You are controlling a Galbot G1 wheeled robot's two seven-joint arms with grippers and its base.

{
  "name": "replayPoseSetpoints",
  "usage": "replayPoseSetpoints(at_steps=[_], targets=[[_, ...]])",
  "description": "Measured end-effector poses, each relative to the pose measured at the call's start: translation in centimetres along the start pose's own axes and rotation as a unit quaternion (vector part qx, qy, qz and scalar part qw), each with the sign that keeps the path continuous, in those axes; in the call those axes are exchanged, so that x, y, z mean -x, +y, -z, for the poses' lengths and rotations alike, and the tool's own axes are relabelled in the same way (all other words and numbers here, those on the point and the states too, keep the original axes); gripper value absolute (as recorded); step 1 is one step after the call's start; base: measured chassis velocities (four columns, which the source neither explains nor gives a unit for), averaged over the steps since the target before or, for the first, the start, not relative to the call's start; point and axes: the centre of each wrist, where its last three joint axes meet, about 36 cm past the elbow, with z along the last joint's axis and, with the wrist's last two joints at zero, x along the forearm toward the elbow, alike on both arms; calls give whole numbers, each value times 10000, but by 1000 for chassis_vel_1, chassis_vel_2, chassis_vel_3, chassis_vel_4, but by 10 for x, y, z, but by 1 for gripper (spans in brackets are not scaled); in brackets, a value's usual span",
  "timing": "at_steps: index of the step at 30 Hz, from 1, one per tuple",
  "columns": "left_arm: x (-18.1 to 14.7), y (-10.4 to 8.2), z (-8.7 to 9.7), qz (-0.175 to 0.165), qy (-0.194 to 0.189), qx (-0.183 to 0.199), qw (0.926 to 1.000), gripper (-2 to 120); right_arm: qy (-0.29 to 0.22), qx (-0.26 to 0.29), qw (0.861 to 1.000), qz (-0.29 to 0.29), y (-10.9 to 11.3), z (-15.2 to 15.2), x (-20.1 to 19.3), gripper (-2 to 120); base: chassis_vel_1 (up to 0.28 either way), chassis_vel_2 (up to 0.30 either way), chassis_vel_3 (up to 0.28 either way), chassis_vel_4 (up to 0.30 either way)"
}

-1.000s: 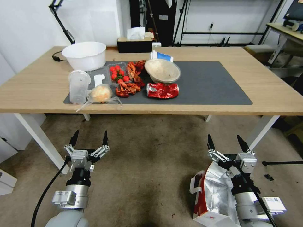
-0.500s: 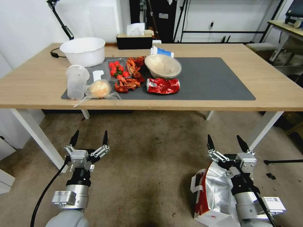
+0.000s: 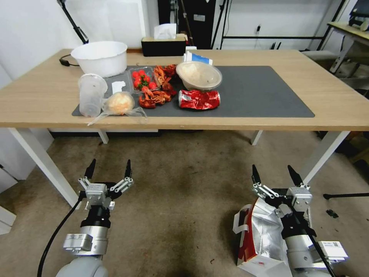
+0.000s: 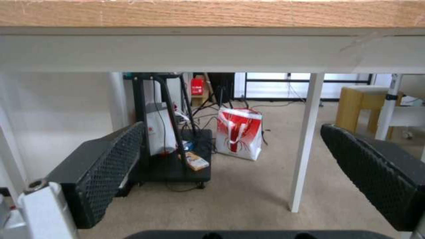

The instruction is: Pick up the food delivery bag from the floor and place it on the table.

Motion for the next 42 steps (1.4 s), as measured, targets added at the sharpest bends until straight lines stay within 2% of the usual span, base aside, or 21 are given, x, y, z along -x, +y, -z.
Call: replayPoseSetpoints(at_steps=[42], targets=[[-3,-3,-2,-10,-86,-5,10000,100,2,-8,10000,55,-2,0,0,100,0,0,0,0]])
